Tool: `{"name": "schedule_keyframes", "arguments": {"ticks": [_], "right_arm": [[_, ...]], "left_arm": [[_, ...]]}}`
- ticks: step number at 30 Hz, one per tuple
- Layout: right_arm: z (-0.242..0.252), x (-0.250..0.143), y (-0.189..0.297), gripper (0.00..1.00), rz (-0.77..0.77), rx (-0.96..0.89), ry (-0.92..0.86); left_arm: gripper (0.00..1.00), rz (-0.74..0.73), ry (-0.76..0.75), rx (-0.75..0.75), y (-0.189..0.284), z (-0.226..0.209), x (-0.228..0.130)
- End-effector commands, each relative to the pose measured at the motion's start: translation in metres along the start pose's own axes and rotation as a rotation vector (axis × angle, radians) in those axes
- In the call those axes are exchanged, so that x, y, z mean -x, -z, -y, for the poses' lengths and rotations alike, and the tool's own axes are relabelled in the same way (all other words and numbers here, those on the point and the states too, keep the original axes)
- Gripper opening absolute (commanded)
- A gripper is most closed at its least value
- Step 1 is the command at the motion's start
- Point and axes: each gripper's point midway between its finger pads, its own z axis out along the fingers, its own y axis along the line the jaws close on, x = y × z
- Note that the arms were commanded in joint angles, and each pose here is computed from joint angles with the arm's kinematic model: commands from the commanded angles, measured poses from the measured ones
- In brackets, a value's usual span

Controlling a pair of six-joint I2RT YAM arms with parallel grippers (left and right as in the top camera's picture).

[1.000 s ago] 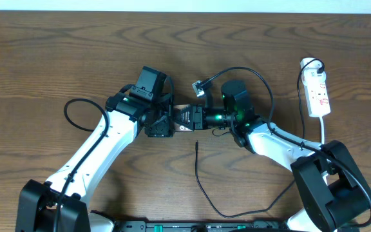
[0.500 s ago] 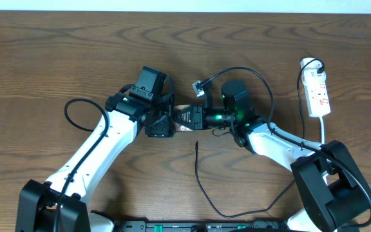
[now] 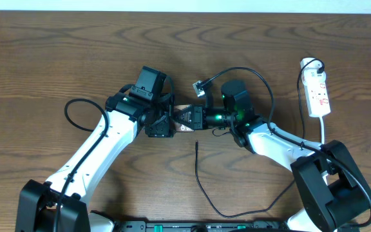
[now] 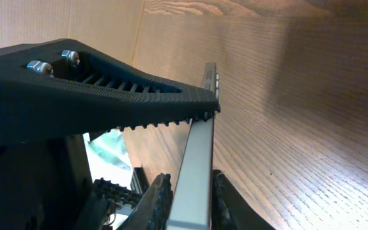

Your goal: Plug charger to phone and switch on socket

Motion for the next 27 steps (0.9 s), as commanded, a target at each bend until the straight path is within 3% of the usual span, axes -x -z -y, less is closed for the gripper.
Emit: {"name": "schedule_keyframes", "arguments": {"ticks": [1,7,19,21,22,24,25,27], "right_arm": [[-0.0046,0.0010,-0.0022,0.13,-0.006,0.015,0.016],[-0.0046,0.0010,-0.0022,0.01,-0.006,0.015,0.016],[-0.0046,0.0009,-0.0021,0.01,-0.007,0.015,0.015],[-0.0050,0.0006,-0.0021,0.01,-0.009,0.017,0.015],[-0.0047,0.0010,-0.0018,0.01,-0.007,0.017,0.015],[-0.0039,0.0024,-0.0001,0.01,-0.005,0.018,0.013],[-0.0035,0.0032,0.0009,0.01,-0.004,0.019,0.011],[-0.0021,0.0057,0.0045,0.01,-0.001,0.024,0.006]], "left_arm": [[0.07,-0.036,-0.010,-0.028,0.0086,0.0085,-0.0111],[0.07,-0.039,-0.024,-0.027,0.0075,0.0069,-0.0161],[0.08,-0.043,-0.037,-0.039,0.0072,0.0092,-0.0185],[0.17,-0.042,-0.040,-0.037,0.0072,0.0088,-0.0184],[0.32,-0.042,-0.041,-0.035,0.0072,0.0083,-0.0182],[0.50,-0.040,-0.042,-0.031,0.0071,0.0074,-0.0178],[0.56,-0.039,-0.042,-0.029,0.0071,0.0067,-0.0175],[0.59,-0.039,-0.048,-0.029,0.0071,0.0068,-0.0174]]}}
